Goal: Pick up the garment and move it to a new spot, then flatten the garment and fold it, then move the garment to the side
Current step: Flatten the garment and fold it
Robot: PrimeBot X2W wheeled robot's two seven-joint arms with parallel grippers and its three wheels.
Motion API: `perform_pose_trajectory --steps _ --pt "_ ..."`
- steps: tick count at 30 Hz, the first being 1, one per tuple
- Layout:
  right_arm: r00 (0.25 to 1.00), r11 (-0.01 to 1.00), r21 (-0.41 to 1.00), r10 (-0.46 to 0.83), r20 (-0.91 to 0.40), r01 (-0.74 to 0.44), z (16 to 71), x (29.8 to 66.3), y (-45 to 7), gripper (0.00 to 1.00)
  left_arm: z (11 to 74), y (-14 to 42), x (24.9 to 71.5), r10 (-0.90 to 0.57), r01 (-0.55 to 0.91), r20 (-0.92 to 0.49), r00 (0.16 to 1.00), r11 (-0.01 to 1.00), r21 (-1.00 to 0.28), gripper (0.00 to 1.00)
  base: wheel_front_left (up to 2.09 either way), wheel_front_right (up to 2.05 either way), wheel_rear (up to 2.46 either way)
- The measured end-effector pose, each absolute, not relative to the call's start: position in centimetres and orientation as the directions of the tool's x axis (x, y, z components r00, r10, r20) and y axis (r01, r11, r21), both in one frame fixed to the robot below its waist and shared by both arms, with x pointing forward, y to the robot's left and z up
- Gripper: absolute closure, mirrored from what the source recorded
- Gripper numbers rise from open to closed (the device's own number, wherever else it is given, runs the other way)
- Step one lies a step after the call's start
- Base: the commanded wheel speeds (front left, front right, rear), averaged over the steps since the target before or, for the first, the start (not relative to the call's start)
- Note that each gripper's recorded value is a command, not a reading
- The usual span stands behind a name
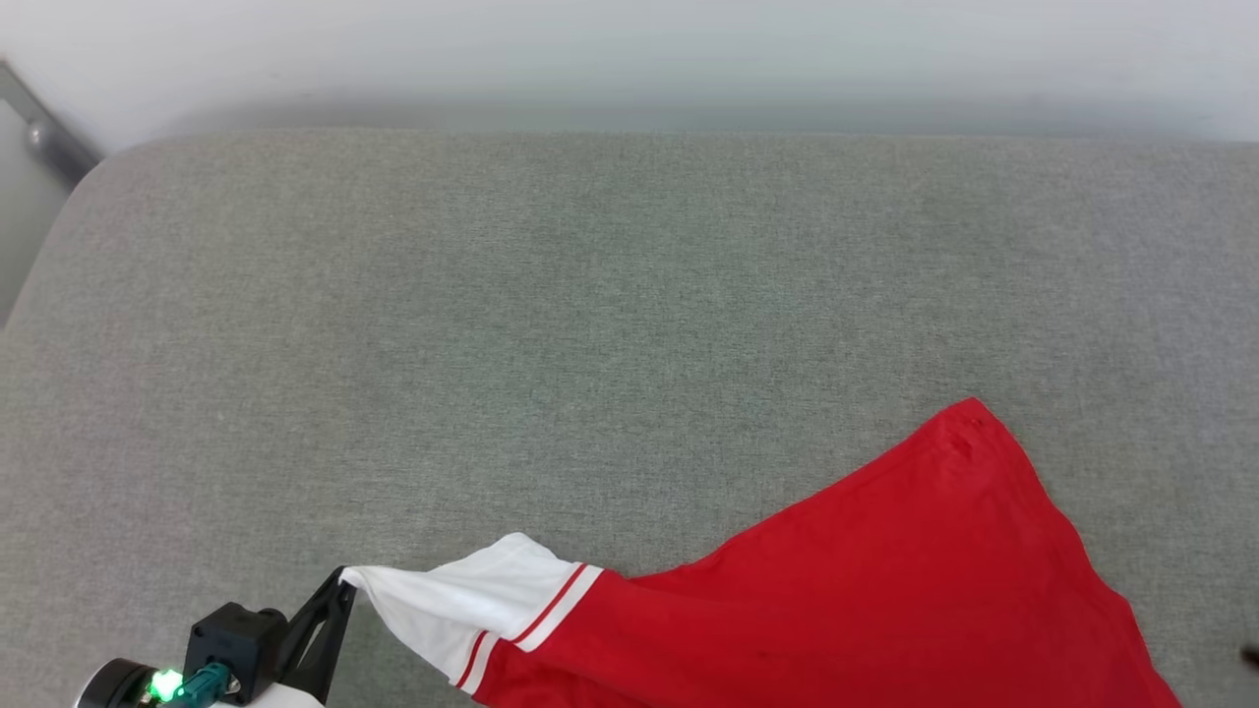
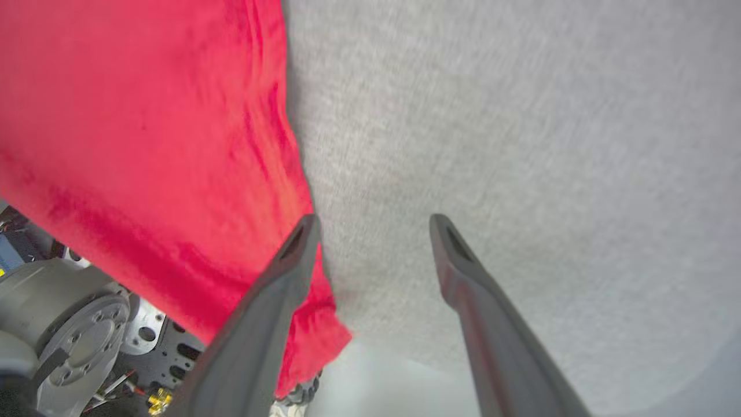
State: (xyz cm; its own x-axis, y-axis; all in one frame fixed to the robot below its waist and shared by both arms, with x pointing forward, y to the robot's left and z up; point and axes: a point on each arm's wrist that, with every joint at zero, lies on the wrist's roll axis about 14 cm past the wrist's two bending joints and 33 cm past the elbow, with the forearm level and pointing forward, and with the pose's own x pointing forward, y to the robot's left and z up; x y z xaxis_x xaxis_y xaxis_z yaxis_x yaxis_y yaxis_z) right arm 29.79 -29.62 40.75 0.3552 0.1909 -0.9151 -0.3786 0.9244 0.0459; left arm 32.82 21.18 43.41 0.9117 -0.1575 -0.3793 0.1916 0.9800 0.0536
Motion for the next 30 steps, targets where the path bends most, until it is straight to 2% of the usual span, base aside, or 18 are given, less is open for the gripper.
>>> perform_pose_trajectory --steps 4,7,10,13,17,27,30 --pt "0.512 0.896 -0.048 0.207 -0.834 -0.441 46.0 35.5 -28.6 0.00 43.5 21.0 32.6 -0.159 0.193 -0.379 0.912 0.980 0.052 1.00 0.00 0.00 0.00" --pt "0.560 0.866 -0.102 0.222 -0.798 -0.489 48.7 38.2 -27.2 0.00 43.5 21.0 32.7 -0.156 0.189 -0.376 0.913 0.981 0.051 1.00 0.00 0.00 0.00" --pt "0.573 0.827 -0.149 0.233 -0.786 -0.542 50.4 40.2 -25.4 0.00 43.6 21.0 32.8 -0.151 0.183 -0.373 0.916 0.982 0.053 1.00 0.00 0.00 0.00" --pt "0.548 0.779 -0.186 0.229 -0.805 -0.599 50.4 41.5 -23.5 0.00 43.4 21.0 32.9 -0.150 0.186 -0.379 0.913 0.981 0.060 1.00 0.00 0.00 0.00" --pt "0.463 0.724 -0.177 0.216 -0.860 -0.666 48.4 42.6 -20.7 0.00 43.3 20.8 33.5 -0.154 0.191 -0.380 0.912 0.980 0.060 1.00 0.00 0.00 0.00" --pt "0.292 0.669 -0.113 0.161 -0.943 -0.735 41.4 45.7 -16.4 0.00 42.1 19.9 34.6 -0.164 0.194 -0.397 0.903 0.980 0.038 1.00 0.00 0.00 0.00" --pt "0.229 0.663 -0.067 0.161 -0.960 -0.746 38.8 45.3 -15.8 0.00 41.7 20.2 34.8 -0.154 0.187 -0.405 0.901 0.981 0.043 1.00 0.00 0.00 0.00"
